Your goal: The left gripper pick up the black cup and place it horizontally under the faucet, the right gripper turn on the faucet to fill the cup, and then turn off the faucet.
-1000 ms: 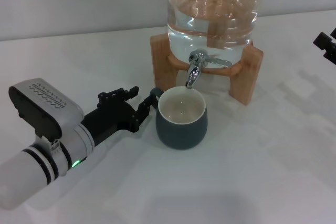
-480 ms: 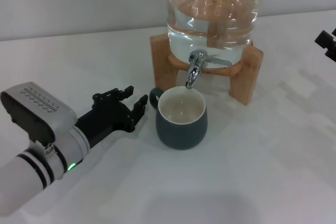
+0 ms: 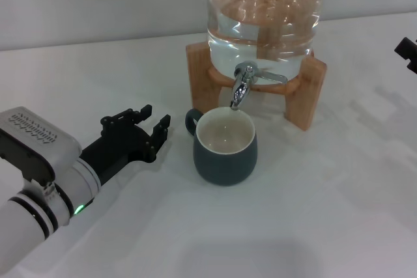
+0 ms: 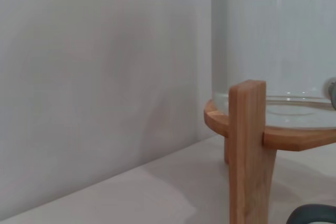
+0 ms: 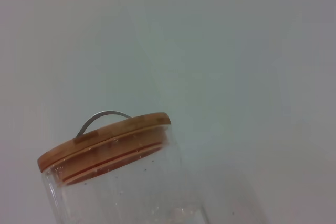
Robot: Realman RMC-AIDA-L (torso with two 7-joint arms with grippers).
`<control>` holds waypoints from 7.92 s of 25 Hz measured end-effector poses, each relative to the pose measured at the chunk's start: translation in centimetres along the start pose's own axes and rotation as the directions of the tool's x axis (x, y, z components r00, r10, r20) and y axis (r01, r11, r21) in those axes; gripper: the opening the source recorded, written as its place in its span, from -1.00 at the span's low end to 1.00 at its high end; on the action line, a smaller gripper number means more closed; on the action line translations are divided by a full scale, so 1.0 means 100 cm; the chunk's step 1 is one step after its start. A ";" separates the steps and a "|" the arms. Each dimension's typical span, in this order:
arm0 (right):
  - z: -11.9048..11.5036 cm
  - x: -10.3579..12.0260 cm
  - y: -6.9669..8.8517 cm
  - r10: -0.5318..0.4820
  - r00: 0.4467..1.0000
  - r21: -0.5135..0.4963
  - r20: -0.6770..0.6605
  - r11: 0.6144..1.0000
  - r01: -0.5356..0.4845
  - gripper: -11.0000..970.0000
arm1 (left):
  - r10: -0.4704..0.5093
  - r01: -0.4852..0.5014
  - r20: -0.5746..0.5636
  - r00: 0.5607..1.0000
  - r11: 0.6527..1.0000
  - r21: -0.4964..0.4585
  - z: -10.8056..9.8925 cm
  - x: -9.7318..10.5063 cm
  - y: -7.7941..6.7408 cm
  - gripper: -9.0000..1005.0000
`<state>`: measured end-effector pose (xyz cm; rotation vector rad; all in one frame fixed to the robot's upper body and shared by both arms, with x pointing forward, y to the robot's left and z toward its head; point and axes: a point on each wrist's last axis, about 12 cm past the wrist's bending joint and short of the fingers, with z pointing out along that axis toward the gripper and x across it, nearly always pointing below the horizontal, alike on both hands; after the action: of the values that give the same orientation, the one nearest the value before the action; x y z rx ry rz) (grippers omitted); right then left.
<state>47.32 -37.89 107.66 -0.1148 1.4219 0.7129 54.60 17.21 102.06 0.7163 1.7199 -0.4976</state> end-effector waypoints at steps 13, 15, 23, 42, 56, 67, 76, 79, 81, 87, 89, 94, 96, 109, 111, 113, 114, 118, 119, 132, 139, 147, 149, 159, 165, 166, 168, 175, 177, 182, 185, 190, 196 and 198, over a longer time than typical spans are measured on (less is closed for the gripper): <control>-0.003 0.003 -0.002 0.008 0.999 0.002 -0.042 1.000 -0.007 0.74 | -0.095 0.109 0.089 0.991 0.981 -0.163 -0.021 -0.002 0.031 -0.21; -0.002 0.004 -0.001 0.006 0.997 -0.017 -0.071 1.000 -0.007 0.74 | -0.128 0.149 0.115 0.985 0.969 -0.198 -0.026 -0.003 0.038 -0.21; 0.011 0.014 0.006 -0.003 0.984 -0.104 -0.180 0.994 -0.016 0.74 | -0.213 0.258 0.196 0.957 0.934 -0.247 -0.034 -0.012 0.053 -0.21; 0.037 0.029 0.038 0.000 0.968 -0.309 -0.249 0.948 -0.080 0.74 | -0.318 0.383 0.249 0.915 0.877 -0.289 -0.044 -0.011 0.070 -0.21; 0.064 0.032 0.042 -0.008 0.960 -0.314 -0.280 0.946 -0.083 0.74 | -0.323 0.386 0.237 0.916 0.873 -0.300 -0.048 -0.004 0.068 -0.20; 0.083 0.035 0.056 -0.035 0.955 -0.370 -0.295 0.926 -0.081 0.74 | -0.334 0.391 0.223 0.916 0.868 -0.307 -0.051 0.002 0.067 -0.20; 0.089 0.038 0.065 -0.053 0.949 -0.408 -0.310 0.909 -0.083 0.74 | -0.336 0.393 0.223 0.915 0.866 -0.310 -0.052 0.004 0.067 -0.20; 0.087 0.037 0.067 -0.053 0.951 -0.421 -0.305 0.903 -0.085 0.74 | -0.334 0.391 0.223 0.916 0.866 -0.312 -0.053 0.004 0.068 -0.20; 0.085 0.037 0.068 -0.053 0.952 -0.433 -0.300 0.897 -0.086 0.74 | -0.333 0.391 0.224 0.916 0.866 -0.313 -0.053 0.004 0.068 -0.20; 0.084 0.036 0.069 -0.052 0.954 -0.441 -0.295 0.893 -0.087 0.74 | -0.331 0.389 0.223 0.917 0.868 -0.310 -0.052 0.003 0.068 -0.20; 0.083 0.036 0.066 -0.049 0.955 -0.428 -0.293 0.900 -0.085 0.74 | -0.332 0.389 0.222 0.917 0.867 -0.311 -0.053 0.004 0.068 -0.20; 0.077 0.033 0.059 -0.043 0.958 -0.394 -0.284 0.916 -0.076 0.74 | -0.333 0.389 0.220 0.917 0.868 -0.309 -0.053 0.004 0.067 -0.20; 0.074 0.032 0.057 -0.040 0.959 -0.383 -0.282 0.921 -0.074 0.74 | -0.333 0.389 0.220 0.917 0.868 -0.309 -0.053 0.004 0.067 -0.20; 0.035 0.018 0.045 -0.005 0.975 -0.344 -0.223 0.936 -0.074 0.74 | -0.289 0.335 0.189 0.938 0.897 -0.290 -0.051 0.003 0.064 -0.19; 0.033 0.019 0.045 -0.001 0.974 -0.339 -0.226 0.938 -0.078 0.74 | -0.245 0.289 0.181 0.952 0.916 -0.278 -0.051 0.001 0.062 -0.19; 0.033 0.020 0.045 0.001 0.974 -0.335 -0.228 0.939 -0.079 0.74 | -0.166 0.216 0.199 0.966 0.941 -0.262 -0.053 -0.003 0.059 -0.19; 0.032 0.020 0.044 0.001 0.973 -0.333 -0.229 0.940 -0.079 0.74 | -0.138 0.192 0.213 0.967 0.947 -0.258 -0.055 -0.006 0.057 -0.19; 0.032 0.020 0.045 0.001 0.974 -0.332 -0.229 0.940 -0.079 0.74 | -0.036 0.112 0.288 0.957 0.961 -0.251 -0.067 -0.020 0.048 -0.19; 0.032 0.021 0.045 0.002 0.974 -0.332 -0.228 0.940 -0.080 0.74 | -0.025 0.107 0.305 0.952 0.961 -0.253 -0.071 -0.022 0.047 -0.19; 0.034 0.027 0.064 0.015 0.968 -0.435 -0.250 0.891 -0.126 0.74 | -0.042 0.136 0.308 0.950 0.947 -0.290 -0.080 -0.017 0.054 -0.19; 0.039 0.032 0.072 0.012 0.961 -0.479 -0.275 0.865 -0.148 0.74 | -0.046 0.139 0.298 0.953 0.945 -0.297 -0.079 -0.016 0.056 -0.19; 0.044 0.036 0.077 0.004 0.958 -0.503 -0.287 0.851 -0.154 0.74 | -0.056 0.144 0.280 0.958 0.941 -0.307 -0.079 -0.013 0.056 0.01; 0.047 0.036 0.079 0.001 0.957 -0.513 -0.290 0.844 -0.157 0.74 | -0.055 0.143 0.281 0.958 0.942 -0.303 -0.078 -0.014 0.056 0.09; 0.061 0.036 0.080 -0.019 0.957 -0.519 -0.289 0.843 -0.140 0.74 | -0.054 0.140 0.282 0.958 0.945 -0.296 -0.078 -0.013 0.054 0.67; 0.071 0.037 0.076 -0.036 0.954 -0.486 -0.297 0.866 -0.118 0.74 | -0.054 0.140 0.283 0.958 0.946 -0.293 -0.077 -0.013 0.053 0.75; 0.071 0.037 0.075 -0.038 0.954 -0.484 -0.296 0.867 -0.116 0.74 | -0.054 0.140 0.282 0.958 0.946 -0.293 -0.077 -0.013 0.053 0.75; 0.073 0.036 0.074 -0.039 0.955 -0.481 -0.293 0.869 -0.112 0.74 | -0.056 0.142 0.282 0.958 0.945 -0.295 -0.078 -0.013 0.053 0.75; 0.075 0.035 0.073 -0.039 0.957 -0.469 -0.286 0.877 -0.104 0.74 | -0.055 0.141 0.280 0.958 0.945 -0.294 -0.078 -0.013 0.053 0.75; 0.075 0.035 0.073 -0.039 0.958 -0.469 -0.285 0.877 -0.104 0.74 | -0.055 0.140 0.279 0.959 0.945 -0.294 -0.077 -0.013 0.053 0.75; 0.076 0.035 0.072 -0.041 0.958 -0.467 -0.284 0.878 -0.102 0.74 | -0.058 0.143 0.279 0.959 0.945 -0.294 -0.077 -0.012 0.053 0.75; 0.076 0.035 0.071 -0.039 0.959 -0.461 -0.280 0.882 -0.098 0.74 | -0.063 0.147 0.279 0.958 0.945 -0.293 -0.078 -0.012 0.053 0.75; 0.077 0.033 0.070 -0.037 0.963 -0.453 -0.268 0.886 -0.093 0.74 | -0.063 0.147 0.278 0.959 0.945 -0.292 -0.079 -0.011 0.052 0.75; 0.076 0.032 0.069 -0.036 0.966 -0.444 -0.257 0.892 -0.084 0.74 | -0.063 0.146 0.278 0.958 0.946 -0.290 -0.078 -0.012 0.052 0.75; 0.076 0.033 0.068 -0.038 0.966 -0.434 -0.256 0.897 -0.079 0.74 | -0.062 0.146 0.279 0.958 0.946 -0.290 -0.078 -0.012 0.052 0.75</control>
<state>50.33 -27.66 108.29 -0.5681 1.4860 1.0626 52.85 25.87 105.42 0.3178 1.5390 -0.3678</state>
